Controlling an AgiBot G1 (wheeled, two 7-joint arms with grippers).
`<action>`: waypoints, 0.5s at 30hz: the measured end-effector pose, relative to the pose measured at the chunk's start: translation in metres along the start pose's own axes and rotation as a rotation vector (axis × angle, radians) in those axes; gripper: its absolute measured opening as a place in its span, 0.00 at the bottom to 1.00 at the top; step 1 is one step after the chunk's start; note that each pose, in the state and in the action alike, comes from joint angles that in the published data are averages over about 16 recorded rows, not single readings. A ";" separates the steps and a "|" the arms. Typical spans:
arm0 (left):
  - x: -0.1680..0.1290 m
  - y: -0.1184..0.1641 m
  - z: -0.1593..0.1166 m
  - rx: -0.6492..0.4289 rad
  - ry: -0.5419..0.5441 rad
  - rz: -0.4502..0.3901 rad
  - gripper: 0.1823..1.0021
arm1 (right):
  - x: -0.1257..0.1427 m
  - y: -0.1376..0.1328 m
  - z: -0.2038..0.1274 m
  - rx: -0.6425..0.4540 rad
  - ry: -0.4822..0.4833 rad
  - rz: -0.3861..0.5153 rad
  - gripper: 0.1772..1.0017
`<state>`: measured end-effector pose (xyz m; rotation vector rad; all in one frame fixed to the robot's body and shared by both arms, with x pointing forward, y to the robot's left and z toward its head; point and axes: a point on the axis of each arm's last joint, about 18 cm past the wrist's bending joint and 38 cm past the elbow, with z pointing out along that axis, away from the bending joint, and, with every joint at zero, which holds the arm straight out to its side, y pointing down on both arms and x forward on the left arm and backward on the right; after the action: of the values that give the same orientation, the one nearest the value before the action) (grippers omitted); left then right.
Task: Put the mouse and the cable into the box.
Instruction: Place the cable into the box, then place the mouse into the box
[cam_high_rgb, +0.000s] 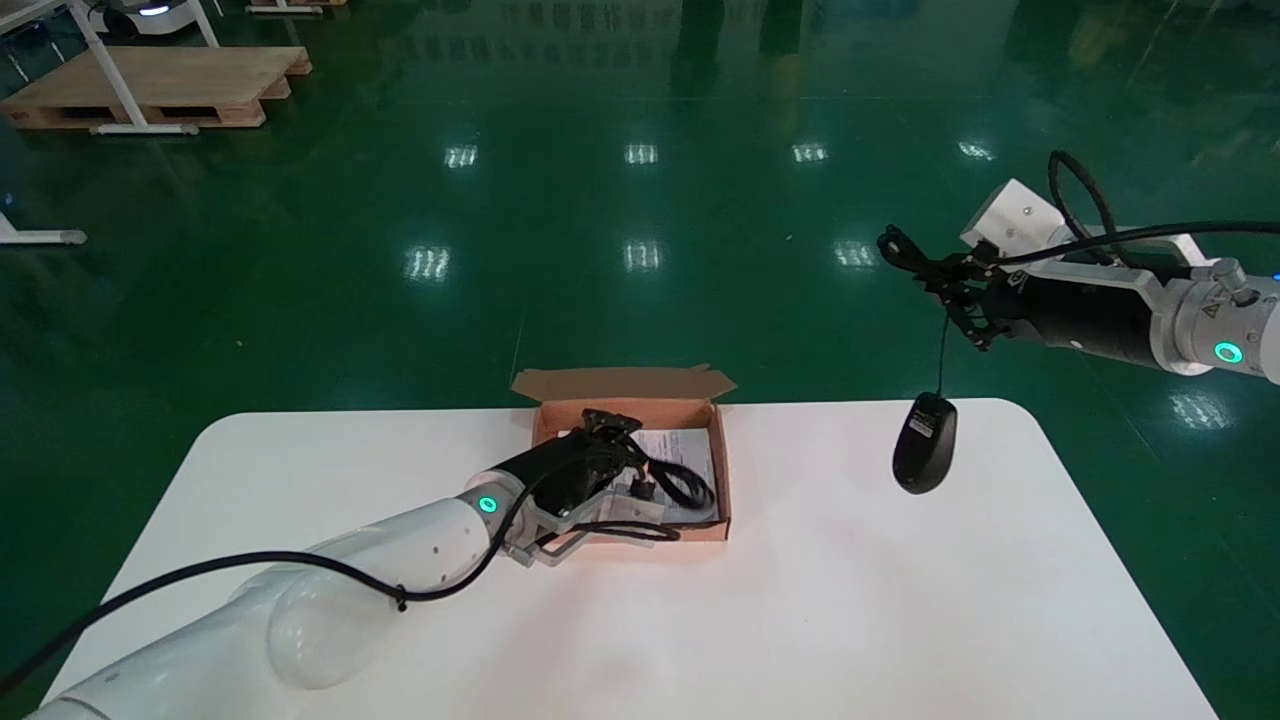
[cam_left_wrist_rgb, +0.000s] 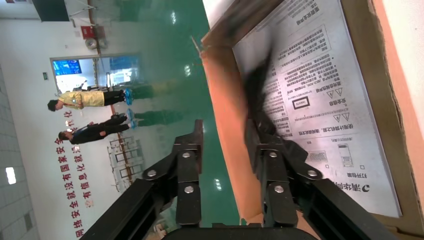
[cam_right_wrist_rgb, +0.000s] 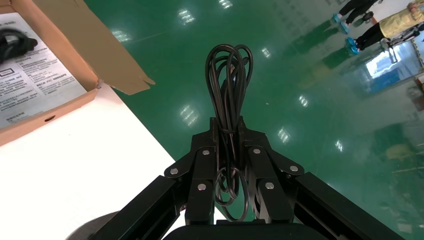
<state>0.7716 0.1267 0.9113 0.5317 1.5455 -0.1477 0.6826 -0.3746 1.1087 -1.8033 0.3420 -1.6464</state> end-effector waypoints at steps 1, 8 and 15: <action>0.000 0.000 0.000 0.000 0.000 0.000 0.23 | 0.000 0.000 0.000 0.000 0.000 0.000 0.07; -0.003 0.007 -0.002 -0.011 -0.007 -0.018 0.39 | 0.000 0.000 0.000 0.000 -0.001 -0.001 0.07; -0.025 0.053 -0.011 -0.104 -0.048 -0.109 0.58 | -0.005 -0.001 0.002 0.004 -0.012 -0.009 0.07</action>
<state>0.7827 0.1720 0.9481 0.3596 1.5271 -0.1622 0.6834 -0.3707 1.1056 -1.8140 0.3247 -1.6405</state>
